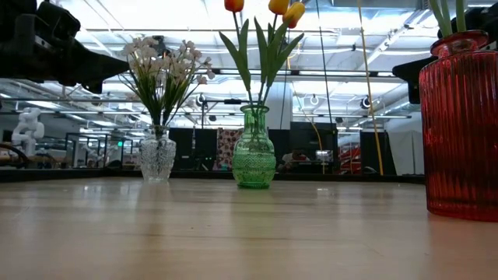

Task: Sort flowers into vase by color
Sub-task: Return to Home Position

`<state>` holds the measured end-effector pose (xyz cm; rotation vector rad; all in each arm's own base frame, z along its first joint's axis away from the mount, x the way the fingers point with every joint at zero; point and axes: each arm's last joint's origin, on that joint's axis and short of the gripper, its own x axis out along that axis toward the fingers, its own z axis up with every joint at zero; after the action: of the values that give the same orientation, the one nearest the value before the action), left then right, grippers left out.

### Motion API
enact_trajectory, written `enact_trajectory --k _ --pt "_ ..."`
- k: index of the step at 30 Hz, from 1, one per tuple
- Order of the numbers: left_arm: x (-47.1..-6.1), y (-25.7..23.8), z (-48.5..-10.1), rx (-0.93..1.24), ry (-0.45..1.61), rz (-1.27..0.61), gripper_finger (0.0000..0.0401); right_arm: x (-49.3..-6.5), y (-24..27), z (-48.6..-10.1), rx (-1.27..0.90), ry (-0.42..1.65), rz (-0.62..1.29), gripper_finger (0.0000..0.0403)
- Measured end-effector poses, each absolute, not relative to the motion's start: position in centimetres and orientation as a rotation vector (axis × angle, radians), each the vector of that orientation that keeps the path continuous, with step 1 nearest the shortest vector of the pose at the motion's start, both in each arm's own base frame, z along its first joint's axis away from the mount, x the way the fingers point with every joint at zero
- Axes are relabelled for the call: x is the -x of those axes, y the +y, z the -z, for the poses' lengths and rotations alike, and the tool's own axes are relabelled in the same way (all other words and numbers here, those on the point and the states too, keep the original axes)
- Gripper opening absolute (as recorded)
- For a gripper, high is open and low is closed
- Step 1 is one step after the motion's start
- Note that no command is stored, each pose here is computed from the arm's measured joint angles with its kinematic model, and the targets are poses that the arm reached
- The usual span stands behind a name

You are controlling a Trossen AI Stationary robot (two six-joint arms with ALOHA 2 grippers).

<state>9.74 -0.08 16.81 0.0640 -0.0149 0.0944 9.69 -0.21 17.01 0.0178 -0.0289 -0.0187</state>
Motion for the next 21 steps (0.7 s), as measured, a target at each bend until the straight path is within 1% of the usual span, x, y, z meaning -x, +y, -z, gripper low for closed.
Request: enact_trajectory --k 7,21 --pt "-9.74 -0.06 -16.80 -0.064 -0.015 -0.100 0.0001 -9.69 -0.01 -17.01 -0.022 -0.028 -0.015 0.0000" --pt "-9.74 -0.09 -16.79 -0.057 -0.014 -0.089 0.0001 -9.80 0.00 -16.88 -0.032 -0.011 -0.015 0.0000"
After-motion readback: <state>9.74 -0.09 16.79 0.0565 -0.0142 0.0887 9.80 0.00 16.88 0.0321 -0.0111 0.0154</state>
